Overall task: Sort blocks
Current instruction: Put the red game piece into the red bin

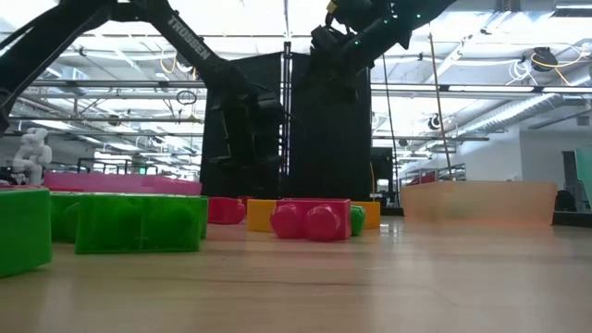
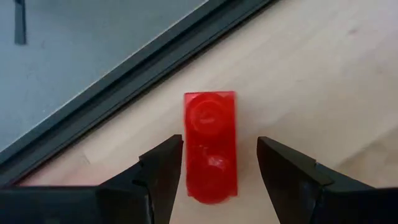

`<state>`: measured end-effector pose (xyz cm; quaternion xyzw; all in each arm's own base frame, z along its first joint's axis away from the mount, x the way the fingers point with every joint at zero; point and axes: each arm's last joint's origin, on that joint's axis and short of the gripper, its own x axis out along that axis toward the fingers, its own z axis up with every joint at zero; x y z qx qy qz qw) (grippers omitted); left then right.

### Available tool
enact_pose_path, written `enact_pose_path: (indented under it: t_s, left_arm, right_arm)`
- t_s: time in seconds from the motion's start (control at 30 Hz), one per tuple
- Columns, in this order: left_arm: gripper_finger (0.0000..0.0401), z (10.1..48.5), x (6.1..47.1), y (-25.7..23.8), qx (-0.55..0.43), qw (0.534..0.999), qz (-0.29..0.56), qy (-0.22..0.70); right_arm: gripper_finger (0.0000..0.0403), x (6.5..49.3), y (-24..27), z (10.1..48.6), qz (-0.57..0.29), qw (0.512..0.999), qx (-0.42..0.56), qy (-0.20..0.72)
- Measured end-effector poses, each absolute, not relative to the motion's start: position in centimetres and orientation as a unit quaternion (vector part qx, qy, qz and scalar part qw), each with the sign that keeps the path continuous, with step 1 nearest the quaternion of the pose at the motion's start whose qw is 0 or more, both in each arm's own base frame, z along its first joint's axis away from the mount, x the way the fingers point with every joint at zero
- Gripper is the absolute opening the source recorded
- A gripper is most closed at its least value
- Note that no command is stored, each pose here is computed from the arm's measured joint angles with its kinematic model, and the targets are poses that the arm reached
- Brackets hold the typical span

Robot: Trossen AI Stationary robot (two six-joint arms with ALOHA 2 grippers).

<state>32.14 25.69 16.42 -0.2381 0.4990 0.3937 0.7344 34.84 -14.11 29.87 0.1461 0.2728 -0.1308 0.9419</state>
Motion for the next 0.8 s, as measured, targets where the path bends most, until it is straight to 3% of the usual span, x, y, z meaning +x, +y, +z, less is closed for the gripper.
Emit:
enact_pose_path:
  t_s: [0.33, 0.43, 0.57, 0.8]
  left_arm:
    - [0.0213, 13.5, 32.6, 25.9, -0.265, 0.722, 0.365, 0.524]
    - [0.0193, 12.9, 32.6, 25.9, -0.272, 0.718, 0.359, 0.531]
    - [0.0137, 13.2, 32.7, 25.7, -0.270, 0.721, 0.356, 0.530]
    - [0.0136, 14.2, 32.4, 25.4, -0.269, 0.724, 0.353, 0.528]
  right_arm:
    - [0.0279, 34.8, -14.1, 29.9, -0.131, 0.942, 0.146, 0.273]
    - [0.0279, 34.8, -14.1, 29.9, -0.131, 0.942, 0.146, 0.274]
    - [0.0279, 34.8, -14.1, 29.8, -0.132, 0.941, 0.150, 0.274]
    - [0.0259, 34.7, -14.0, 29.7, -0.134, 0.937, 0.160, 0.282]
